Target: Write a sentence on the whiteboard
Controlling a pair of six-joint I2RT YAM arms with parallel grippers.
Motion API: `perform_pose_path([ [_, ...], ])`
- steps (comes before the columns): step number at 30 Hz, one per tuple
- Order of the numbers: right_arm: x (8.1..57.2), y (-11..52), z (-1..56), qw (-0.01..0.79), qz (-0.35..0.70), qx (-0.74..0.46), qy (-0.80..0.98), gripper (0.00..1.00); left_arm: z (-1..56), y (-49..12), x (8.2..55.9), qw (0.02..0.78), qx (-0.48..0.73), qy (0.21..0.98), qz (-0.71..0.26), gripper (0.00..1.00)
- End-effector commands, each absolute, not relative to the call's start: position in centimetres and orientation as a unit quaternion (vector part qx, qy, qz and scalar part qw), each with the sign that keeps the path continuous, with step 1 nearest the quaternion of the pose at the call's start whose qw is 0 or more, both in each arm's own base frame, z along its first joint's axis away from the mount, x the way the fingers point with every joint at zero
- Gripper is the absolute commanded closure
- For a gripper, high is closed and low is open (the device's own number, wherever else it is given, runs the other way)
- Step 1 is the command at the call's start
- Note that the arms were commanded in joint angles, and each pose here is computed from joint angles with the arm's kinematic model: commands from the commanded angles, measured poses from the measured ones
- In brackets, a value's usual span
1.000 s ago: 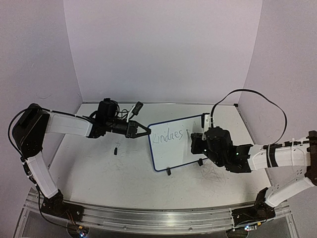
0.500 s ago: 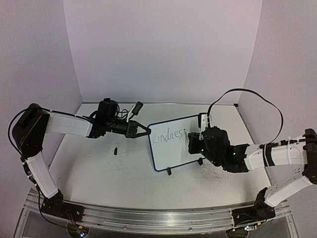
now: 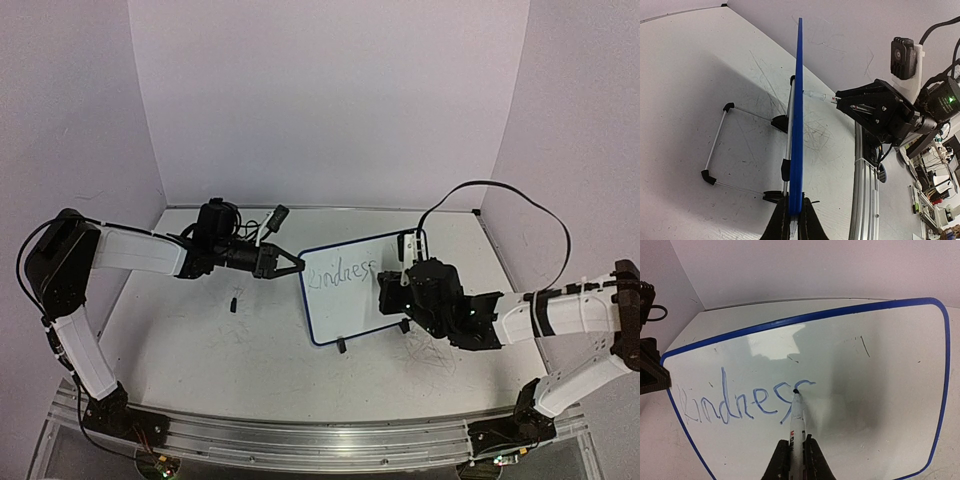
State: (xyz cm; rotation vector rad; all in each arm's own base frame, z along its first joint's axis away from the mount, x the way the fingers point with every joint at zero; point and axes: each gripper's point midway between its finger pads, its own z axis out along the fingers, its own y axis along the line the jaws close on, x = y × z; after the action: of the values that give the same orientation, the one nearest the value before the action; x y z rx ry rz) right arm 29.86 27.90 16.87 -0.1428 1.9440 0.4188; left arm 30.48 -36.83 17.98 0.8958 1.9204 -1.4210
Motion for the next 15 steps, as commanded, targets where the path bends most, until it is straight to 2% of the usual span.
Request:
perform_pose_path([
  [1, 29.5, 27.2, 16.1, 0.536, 0.165, -0.056, 0.826, 1.00, 19.6, -36.9, 30.0, 0.297, 0.349, 0.703, -0.543, 1.00],
  [15, 29.8, 25.7, 15.6, 0.541, 0.139, -0.022, 0.829, 1.00, 19.7, -36.9, 29.9, 0.298, 0.350, 0.702, -0.544, 1.00],
])
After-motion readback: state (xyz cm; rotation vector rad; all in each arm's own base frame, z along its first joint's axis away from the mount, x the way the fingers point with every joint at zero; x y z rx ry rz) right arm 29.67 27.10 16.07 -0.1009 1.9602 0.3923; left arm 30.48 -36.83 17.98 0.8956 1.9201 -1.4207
